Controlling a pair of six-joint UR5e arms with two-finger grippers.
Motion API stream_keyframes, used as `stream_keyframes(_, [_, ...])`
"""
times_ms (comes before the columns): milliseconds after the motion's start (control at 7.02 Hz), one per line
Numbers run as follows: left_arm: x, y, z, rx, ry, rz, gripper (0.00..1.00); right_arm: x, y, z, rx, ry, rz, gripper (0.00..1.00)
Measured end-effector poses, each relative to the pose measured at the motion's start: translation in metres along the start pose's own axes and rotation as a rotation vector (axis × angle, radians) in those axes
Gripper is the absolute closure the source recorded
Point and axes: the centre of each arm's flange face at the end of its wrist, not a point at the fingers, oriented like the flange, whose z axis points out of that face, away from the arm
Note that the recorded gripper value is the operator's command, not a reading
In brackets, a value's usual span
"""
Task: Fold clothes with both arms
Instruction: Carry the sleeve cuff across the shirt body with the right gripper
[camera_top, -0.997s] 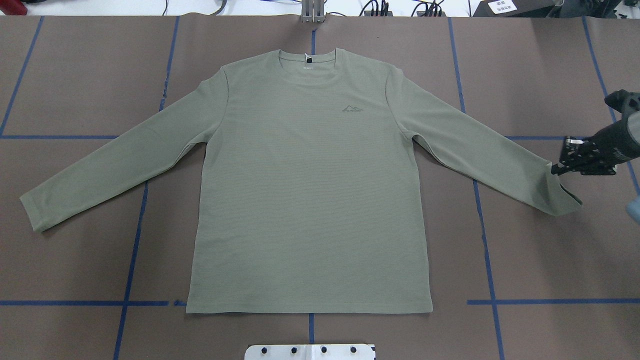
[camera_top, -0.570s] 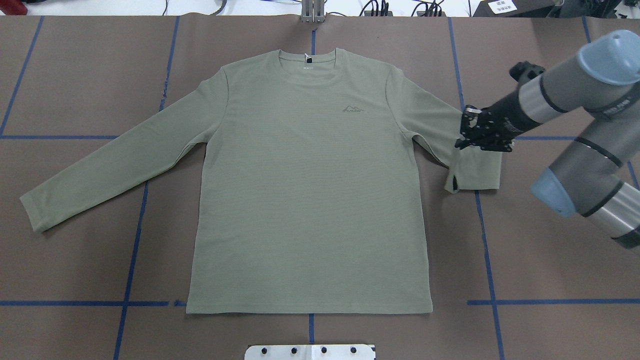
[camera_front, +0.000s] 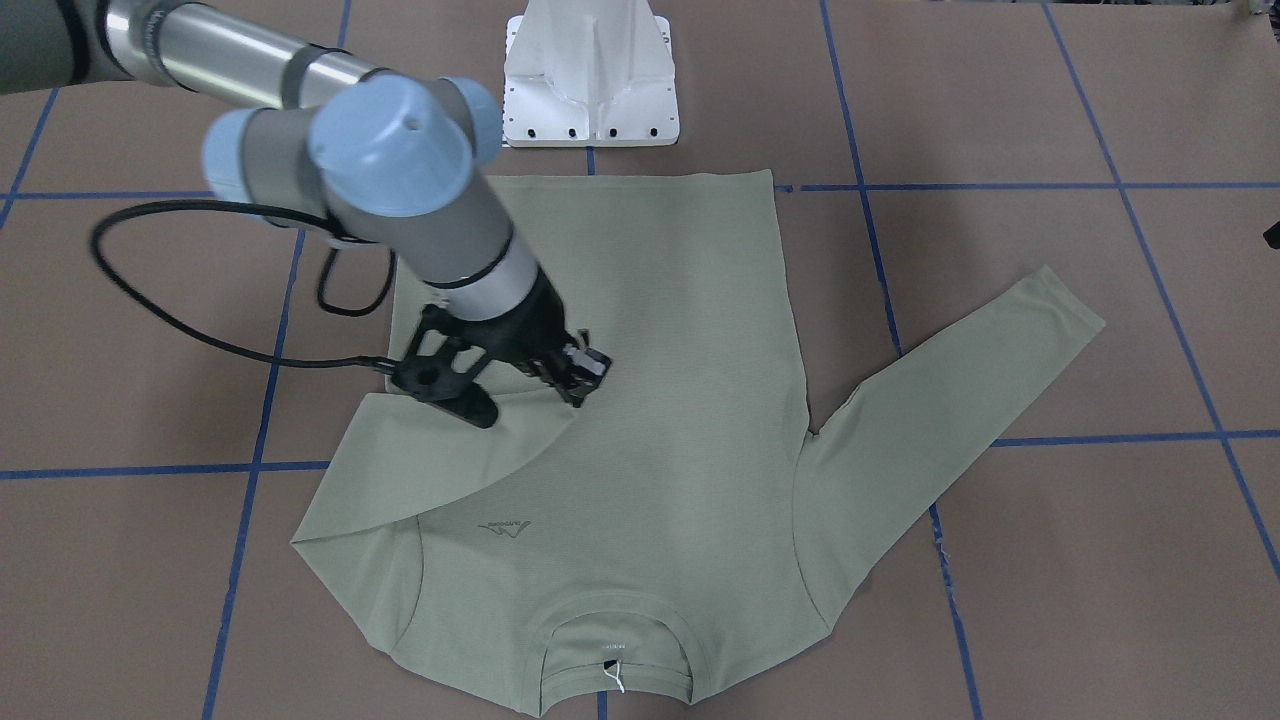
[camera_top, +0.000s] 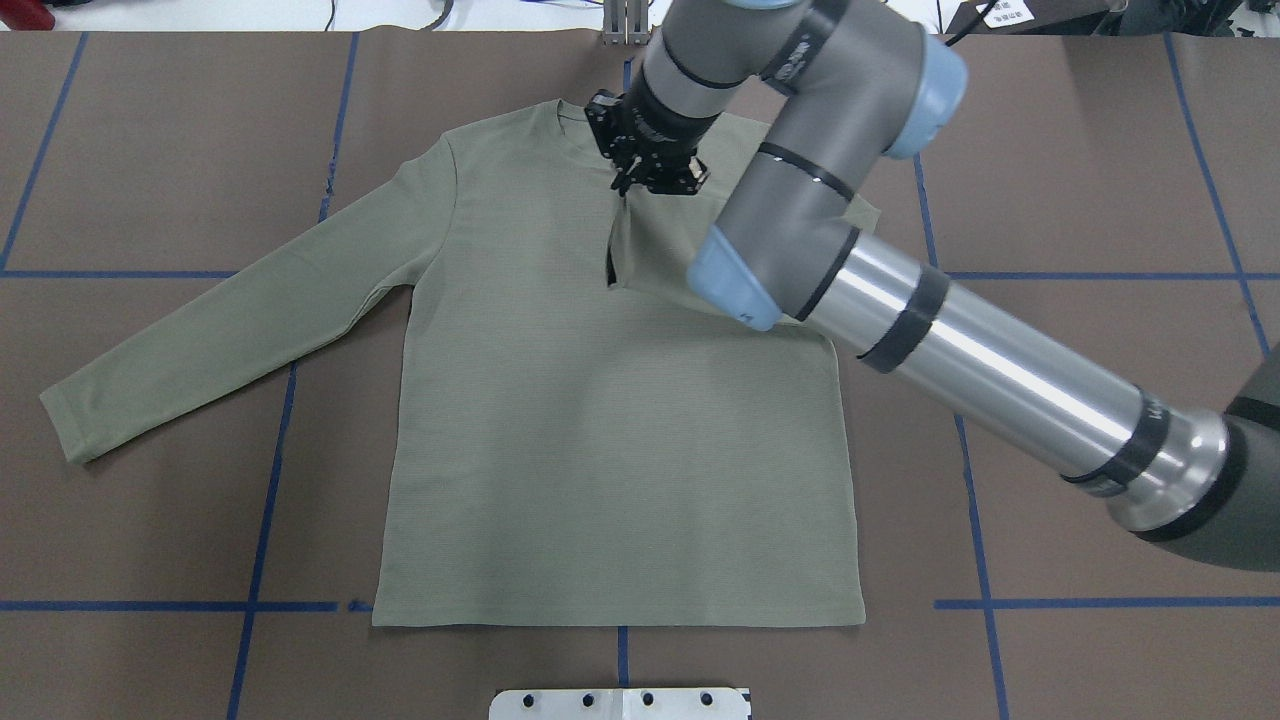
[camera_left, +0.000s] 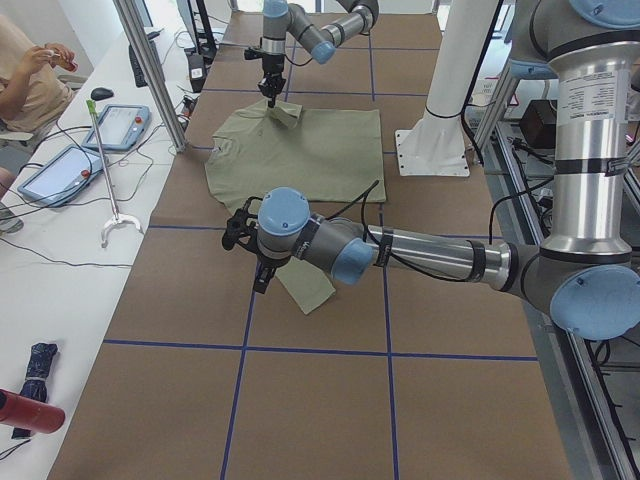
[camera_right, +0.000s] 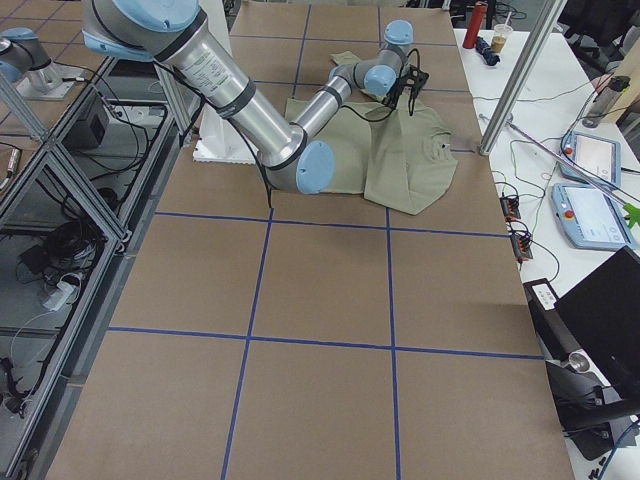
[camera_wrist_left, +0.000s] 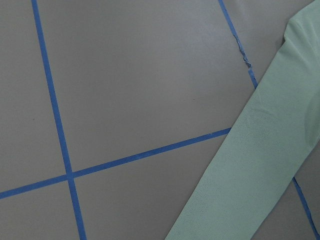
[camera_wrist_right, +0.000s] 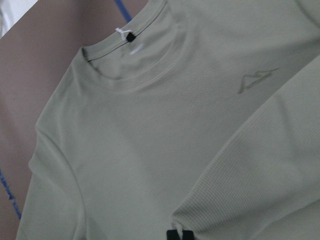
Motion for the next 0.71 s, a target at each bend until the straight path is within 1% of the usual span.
stream_keyframes(142, [-0.001,0.001,0.0,-0.001,0.0,-0.002,0.0,-0.031,0.031,0.027,0.015,-0.027,-0.037,1.0])
stream_keyframes(285, [-0.001,0.002,0.0,-0.002,-0.001,-0.003,0.0,-0.052,0.059,0.048,0.031,-0.047,-0.067,1.0])
stream_keyframes(427, [-0.001,0.002,0.001,-0.002,-0.001,-0.004,0.0,-0.064,0.079,0.065,0.053,-0.069,-0.09,1.0])
stream_keyframes(570, [-0.002,0.002,0.001,-0.004,-0.001,-0.006,0.0,-0.072,0.094,0.079,0.079,-0.092,-0.108,0.05])
stream_keyframes(712, [-0.004,0.003,0.003,-0.008,-0.001,-0.011,0.0,-0.075,0.105,0.09,0.103,-0.106,-0.12,0.0])
